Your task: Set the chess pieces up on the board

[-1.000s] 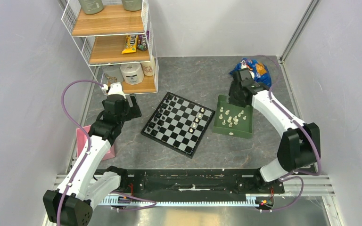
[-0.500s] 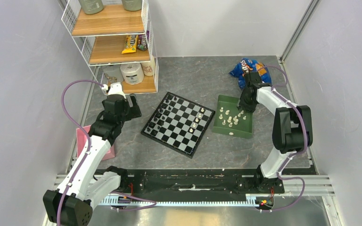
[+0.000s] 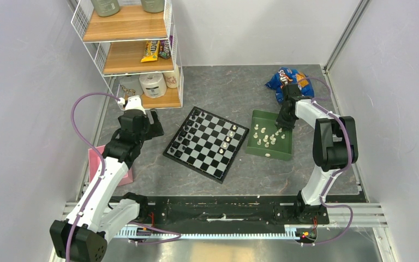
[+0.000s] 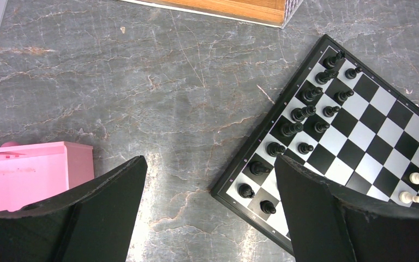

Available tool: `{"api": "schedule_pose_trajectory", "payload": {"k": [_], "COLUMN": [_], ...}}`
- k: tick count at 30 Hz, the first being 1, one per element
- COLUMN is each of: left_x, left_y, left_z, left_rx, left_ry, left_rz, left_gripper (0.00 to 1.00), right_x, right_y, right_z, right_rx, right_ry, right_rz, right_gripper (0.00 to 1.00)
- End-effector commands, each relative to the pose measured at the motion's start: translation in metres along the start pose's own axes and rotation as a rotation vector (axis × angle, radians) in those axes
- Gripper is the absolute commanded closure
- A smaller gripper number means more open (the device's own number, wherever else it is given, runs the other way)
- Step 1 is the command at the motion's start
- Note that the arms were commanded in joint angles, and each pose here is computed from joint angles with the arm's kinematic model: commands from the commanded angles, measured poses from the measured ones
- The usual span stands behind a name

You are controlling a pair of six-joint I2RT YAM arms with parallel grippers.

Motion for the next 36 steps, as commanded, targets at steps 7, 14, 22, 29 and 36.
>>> {"api": "schedule_pose_trajectory", "payload": {"k": [7,14,22,29,36], "left_x": [-0.006,-0.006,-0.006,-0.007,-0.006], "left_y": [0.002,0.002,0.003,0.003,0.002], "left_z": [0.001,0.002,0.001,0.001,0.001], "left_rx": [0.006,0.004,0.004,0.006,0.006], "left_ry": [-0.017,-0.017,-0.016,-0.015,-0.017], "left_rz": [-0.029,-0.03,-0.031,-0.032,-0.027], "left_gripper": [0.05,0.05,0.05,0.05,0.05], "right_x": [-0.023,-0.024,-0.029,-0.045,-0.034], "right_y": [0.005,0.007,0.021,0.068,0.117], "right_z": [0.0,0.001,0.005,0.016,0.052], "right_rx": [0.015,0.011,-0.025,-0.107,-0.194], "right_ry": [0.008,0.012,0.011,0.026,0.124], "right_rz": [-0.073,-0.076,-0.099,-0.182,-0.24], "right_gripper": [0.74,0.89,1.0,1.0,1.0]}}
Point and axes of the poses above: each gripper's point midway between its finger pads, its own y axis back along the fingers, its own z axis along the line the jaws close on, x = y × z, the point moved 1 cm from there along y, back along the fingers
